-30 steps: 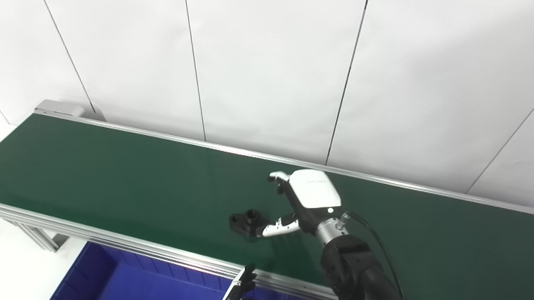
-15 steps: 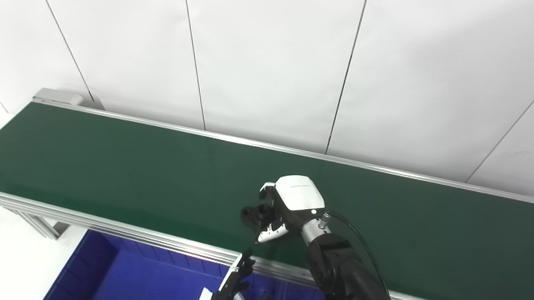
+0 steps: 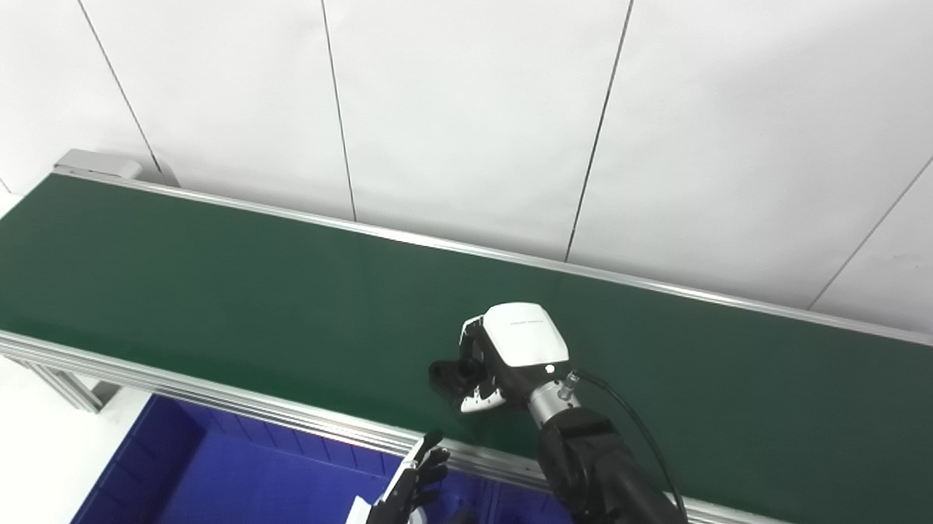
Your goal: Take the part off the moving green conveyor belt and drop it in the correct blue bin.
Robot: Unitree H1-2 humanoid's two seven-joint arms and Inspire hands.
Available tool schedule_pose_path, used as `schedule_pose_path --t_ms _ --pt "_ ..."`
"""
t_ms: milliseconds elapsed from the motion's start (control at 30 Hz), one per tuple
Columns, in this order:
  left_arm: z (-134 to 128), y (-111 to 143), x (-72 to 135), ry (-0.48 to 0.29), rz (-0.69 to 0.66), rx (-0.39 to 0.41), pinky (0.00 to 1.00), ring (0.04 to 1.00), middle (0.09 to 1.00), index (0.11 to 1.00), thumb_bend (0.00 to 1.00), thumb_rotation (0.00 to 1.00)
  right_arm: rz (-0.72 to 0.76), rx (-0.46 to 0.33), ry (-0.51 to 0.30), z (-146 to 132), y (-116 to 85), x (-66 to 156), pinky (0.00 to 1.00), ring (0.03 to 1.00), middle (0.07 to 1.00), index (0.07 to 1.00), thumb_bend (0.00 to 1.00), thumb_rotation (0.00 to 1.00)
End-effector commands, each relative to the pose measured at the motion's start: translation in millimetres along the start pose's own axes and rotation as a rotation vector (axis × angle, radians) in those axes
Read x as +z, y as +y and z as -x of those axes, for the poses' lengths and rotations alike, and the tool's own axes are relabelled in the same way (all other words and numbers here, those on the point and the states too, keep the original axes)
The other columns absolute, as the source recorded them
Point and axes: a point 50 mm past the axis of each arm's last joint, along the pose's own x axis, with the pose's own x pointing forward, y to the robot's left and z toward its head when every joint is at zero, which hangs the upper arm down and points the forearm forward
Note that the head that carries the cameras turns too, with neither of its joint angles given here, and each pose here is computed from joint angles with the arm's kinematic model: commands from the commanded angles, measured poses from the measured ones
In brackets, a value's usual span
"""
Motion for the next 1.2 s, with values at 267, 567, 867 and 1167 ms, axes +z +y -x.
schedule_pose_path --t_ms 267,567,867,1167 --pt "-6 -49 38 -0.083 0.171 -0.016 0.81 0.867 0.897 0.946 0.48 0.75 -0.094 -0.046 0.047 7 1 -3 0.12 0.176 0.261 0.474 0.51 0.15" --pt "-6 -44 34 -0.084 0.172 -0.016 0.82 0.865 0.886 0.953 0.50 0.79 -0.223 -0.076 0.066 16 -15 -6 0.15 0.205 0.280 0.475 0.50 0.15" --pt "-5 -26 32 -0.085 0.190 -0.006 0.82 0.863 0.874 0.966 0.50 0.83 -0.178 -0.138 0.028 39 -65 -15 0.15 0.210 0.282 0.475 0.51 0.14" --pt "-2 3 32 -0.081 0.169 -0.023 0.92 0.914 0.908 1.000 0.57 0.93 -0.056 -0.169 0.048 72 -115 -20 0.16 0.215 0.293 0.480 0.51 0.15"
